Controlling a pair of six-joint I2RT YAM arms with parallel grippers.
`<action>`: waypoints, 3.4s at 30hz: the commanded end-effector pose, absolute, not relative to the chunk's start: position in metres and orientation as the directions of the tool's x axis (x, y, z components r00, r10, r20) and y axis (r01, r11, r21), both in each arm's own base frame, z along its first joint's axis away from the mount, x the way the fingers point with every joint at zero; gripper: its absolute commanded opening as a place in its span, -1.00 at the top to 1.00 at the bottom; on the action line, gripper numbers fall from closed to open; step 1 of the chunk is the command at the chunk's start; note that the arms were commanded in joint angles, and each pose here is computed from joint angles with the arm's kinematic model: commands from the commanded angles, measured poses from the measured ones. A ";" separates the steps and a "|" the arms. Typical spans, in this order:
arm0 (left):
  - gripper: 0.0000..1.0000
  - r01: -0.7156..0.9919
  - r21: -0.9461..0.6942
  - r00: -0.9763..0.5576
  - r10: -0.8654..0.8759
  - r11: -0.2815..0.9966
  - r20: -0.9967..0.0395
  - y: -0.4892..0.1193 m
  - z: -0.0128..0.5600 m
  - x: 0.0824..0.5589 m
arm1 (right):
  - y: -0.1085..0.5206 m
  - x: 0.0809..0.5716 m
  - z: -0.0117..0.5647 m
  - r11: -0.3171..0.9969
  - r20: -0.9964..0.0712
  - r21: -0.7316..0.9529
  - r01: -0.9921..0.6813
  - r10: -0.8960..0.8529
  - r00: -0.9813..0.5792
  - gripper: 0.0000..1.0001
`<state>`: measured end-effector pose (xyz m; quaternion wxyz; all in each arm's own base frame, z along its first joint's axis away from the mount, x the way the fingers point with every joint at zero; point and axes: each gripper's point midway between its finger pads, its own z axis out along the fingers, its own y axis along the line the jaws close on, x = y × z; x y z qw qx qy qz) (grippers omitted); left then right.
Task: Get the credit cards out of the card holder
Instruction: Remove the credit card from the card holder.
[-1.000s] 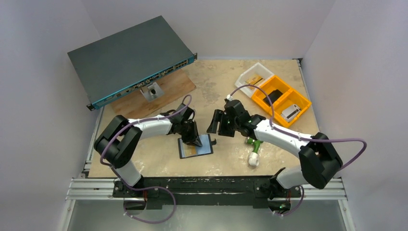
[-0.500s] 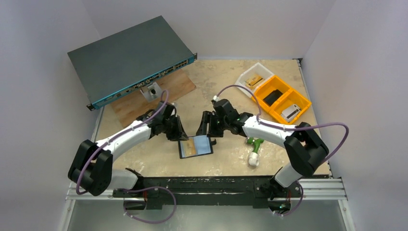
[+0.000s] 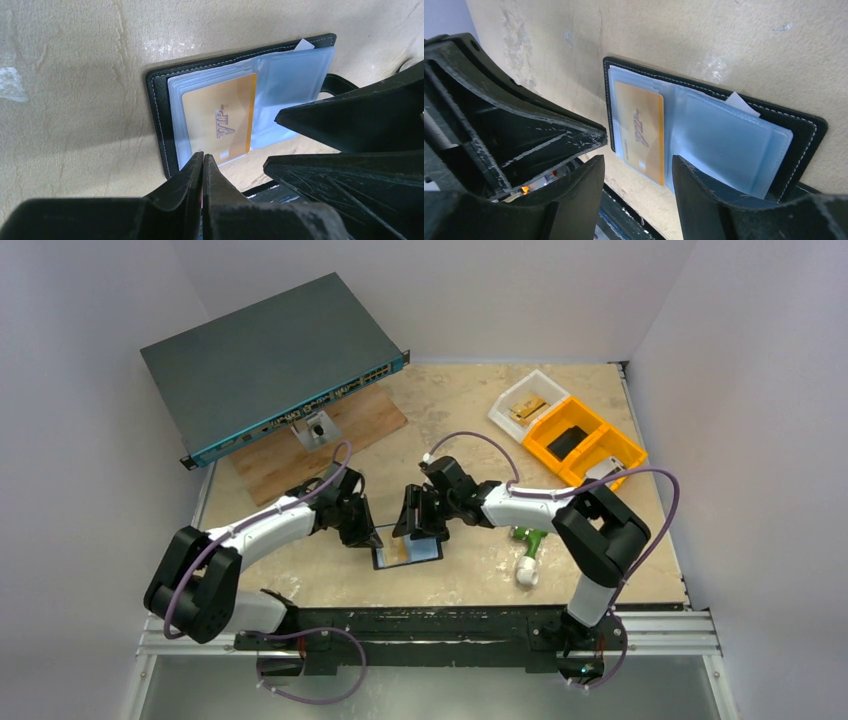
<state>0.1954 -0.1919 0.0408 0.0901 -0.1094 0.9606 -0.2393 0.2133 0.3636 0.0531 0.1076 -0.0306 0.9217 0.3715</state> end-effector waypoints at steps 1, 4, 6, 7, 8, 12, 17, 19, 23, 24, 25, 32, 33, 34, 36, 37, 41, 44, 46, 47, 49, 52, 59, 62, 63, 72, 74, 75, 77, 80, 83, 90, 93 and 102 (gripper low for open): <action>0.98 -0.159 -0.485 -0.957 -0.256 0.860 -0.139 -0.193 0.038 0.202 | 0.384 0.226 0.079 0.660 -0.269 0.730 -0.178 0.037 -0.962 -0.04; 0.99 -0.164 -0.481 -0.957 -0.257 0.861 -0.134 -0.193 0.034 0.202 | 0.383 0.226 0.073 0.669 -0.266 0.722 -0.178 0.032 -0.963 -0.04; 0.99 -0.167 -0.479 -0.957 -0.259 0.862 -0.134 -0.193 0.033 0.203 | 0.383 0.225 0.068 0.673 -0.259 0.719 -0.175 0.026 -0.966 -0.03; 1.00 -0.168 -0.476 -0.957 -0.259 0.863 -0.132 -0.193 0.032 0.203 | 0.383 0.224 0.066 0.673 -0.253 0.719 -0.173 0.021 -0.967 -0.03; 0.99 -0.169 -0.474 -0.956 -0.260 0.864 -0.134 -0.193 0.031 0.203 | 0.383 0.223 0.064 0.672 -0.250 0.720 -0.173 0.020 -0.968 -0.03; 1.00 -0.172 -0.467 -0.955 -0.262 0.868 -0.135 -0.192 0.027 0.205 | 0.384 0.223 0.059 0.675 -0.247 0.717 -0.175 0.011 -0.969 -0.03; 1.00 -0.177 -0.453 -0.959 -0.257 0.874 -0.121 -0.193 0.021 0.204 | 0.383 0.222 0.051 0.683 -0.238 0.709 -0.176 -0.003 -0.971 -0.02; 1.00 -0.182 -0.440 -0.960 -0.256 0.879 -0.116 -0.191 0.018 0.202 | 0.383 0.222 0.048 0.684 -0.233 0.709 -0.174 -0.005 -0.972 -0.02; 1.00 -0.182 -0.432 -0.960 -0.255 0.883 -0.117 -0.191 0.017 0.201 | 0.385 0.221 0.045 0.682 -0.228 0.711 -0.173 -0.009 -0.974 -0.01; 1.00 -0.185 -0.430 -0.960 -0.256 0.884 -0.113 -0.191 0.016 0.200 | 0.385 0.221 0.044 0.681 -0.228 0.711 -0.175 -0.012 -0.974 -0.01; 1.00 -0.185 -0.429 -0.961 -0.254 0.884 -0.109 -0.192 0.015 0.199 | 0.385 0.221 0.043 0.681 -0.226 0.711 -0.174 -0.013 -0.974 -0.01; 1.00 -0.188 -0.422 -0.961 -0.255 0.887 -0.107 -0.200 0.013 0.200 | 0.388 0.217 0.036 0.670 -0.211 0.722 -0.175 -0.028 -0.977 -0.01; 1.00 -0.194 -0.417 -0.960 -0.260 0.888 -0.106 -0.200 0.012 0.200 | 0.388 0.216 0.035 0.668 -0.211 0.723 -0.177 -0.030 -0.977 -0.01; 1.00 -0.203 -0.405 -0.958 -0.266 0.891 -0.106 -0.198 0.011 0.201 | 0.388 0.215 0.035 0.665 -0.210 0.725 -0.178 -0.033 -0.977 -0.01; 1.00 -0.226 -0.376 -0.954 -0.282 0.899 -0.102 -0.193 0.008 0.200 | 0.388 0.212 0.036 0.654 -0.202 0.736 -0.177 -0.037 -0.979 -0.02; 1.00 -0.236 -0.363 -0.952 -0.290 0.901 -0.101 -0.191 0.007 0.199 | 0.388 0.212 0.037 0.648 -0.202 0.742 -0.175 -0.034 -0.979 -0.01; 1.00 -0.272 -0.333 -0.943 -0.319 0.903 -0.097 -0.184 0.001 0.195 | 0.382 0.211 0.040 0.628 -0.206 0.759 -0.171 -0.018 -0.978 -0.02; 1.00 -0.285 -0.309 -0.941 -0.325 0.907 -0.088 -0.179 -0.003 0.191 | 0.375 0.209 0.040 0.580 -0.188 0.800 -0.154 -0.001 -0.982 -0.01; 1.00 -0.292 -0.294 -0.941 -0.328 0.910 -0.081 -0.176 -0.006 0.189 | 0.371 0.209 0.042 0.540 -0.180 0.829 -0.147 0.009 -0.984 0.00; 1.00 -0.297 -0.289 -0.940 -0.332 0.910 -0.078 -0.175 -0.007 0.188 | 0.370 0.208 0.042 0.526 -0.178 0.838 -0.146 0.011 -0.984 0.01; 1.00 -0.300 -0.285 -0.940 -0.333 0.910 -0.074 -0.175 -0.008 0.187 | 0.369 0.207 0.045 0.504 -0.179 0.851 -0.150 0.009 -0.984 0.04; 1.00 -0.304 -0.280 -0.939 -0.336 0.911 -0.074 -0.173 -0.009 0.186 | 0.370 0.205 0.048 0.474 -0.179 0.868 -0.152 0.012 -0.984 0.13; 1.00 -0.301 -0.281 -0.940 -0.332 0.911 -0.071 -0.174 -0.009 0.185 | 0.369 0.204 0.049 0.413 -0.138 0.904 -0.107 0.046 -0.989 0.41; 1.00 -0.302 -0.279 -0.941 -0.332 0.912 -0.069 -0.174 -0.009 0.185 | 0.370 0.203 0.049 0.390 -0.124 0.916 -0.092 0.056 -0.991 0.54; 1.00 -0.303 -0.277 -0.940 -0.333 0.912 -0.068 -0.173 -0.009 0.184 | 0.370 0.203 0.049 0.388 -0.124 0.917 -0.092 0.060 -0.990 0.58; 1.00 -0.312 -0.259 -0.938 -0.340 0.914 -0.069 -0.169 -0.010 0.182 | 0.366 0.205 0.044 0.405 -0.124 0.911 -0.081 0.082 -0.989 0.95; 1.00 -0.314 -0.248 -0.938 -0.340 0.917 -0.070 -0.167 -0.011 0.181 | 0.364 0.206 0.043 0.410 -0.127 0.908 -0.079 0.090 -0.988 0.99; 1.00 -0.315 -0.243 -0.937 -0.341 0.917 -0.071 -0.166 -0.011 0.181 | 0.363 0.207 0.043 0.414 -0.128 0.907 -0.078 0.096 -0.987 1.00; 1.00 -0.320 -0.232 -0.936 -0.345 0.919 -0.073 -0.163 -0.011 0.180 | 0.359 0.209 0.041 0.431 -0.134 0.899 -0.075 0.109 -0.985 1.00; 1.00 -0.325 -0.221 -0.935 -0.348 0.920 -0.074 -0.161 -0.012 0.180 | 0.354 0.214 0.039 0.460 -0.152 0.884 -0.080 0.123 -0.981 1.00; 1.00 -0.331 -0.215 -0.933 -0.353 0.919 -0.073 -0.159 -0.012 0.179 | 0.349 0.217 0.037 0.481 -0.156 0.874 -0.074 0.133 -0.979 1.00; 1.00 -0.334 -0.210 -0.933 -0.354 0.919 -0.069 -0.158 -0.014 0.178 | 0.342 0.219 0.031 0.504 -0.152 0.862 -0.061 0.143 -0.978 1.00; 1.00 -0.334 -0.209 -0.932 -0.355 0.919 -0.070 -0.157 -0.014 0.177 | 0.339 0.220 0.030 0.512 -0.153 0.857 -0.053 0.155 -0.976 1.00; 1.00 -0.333 -0.214 -0.933 -0.353 0.918 -0.066 -0.158 -0.014 0.177 | 0.333 0.223 0.028 0.526 -0.163 0.849 -0.053 0.165 -0.973 1.00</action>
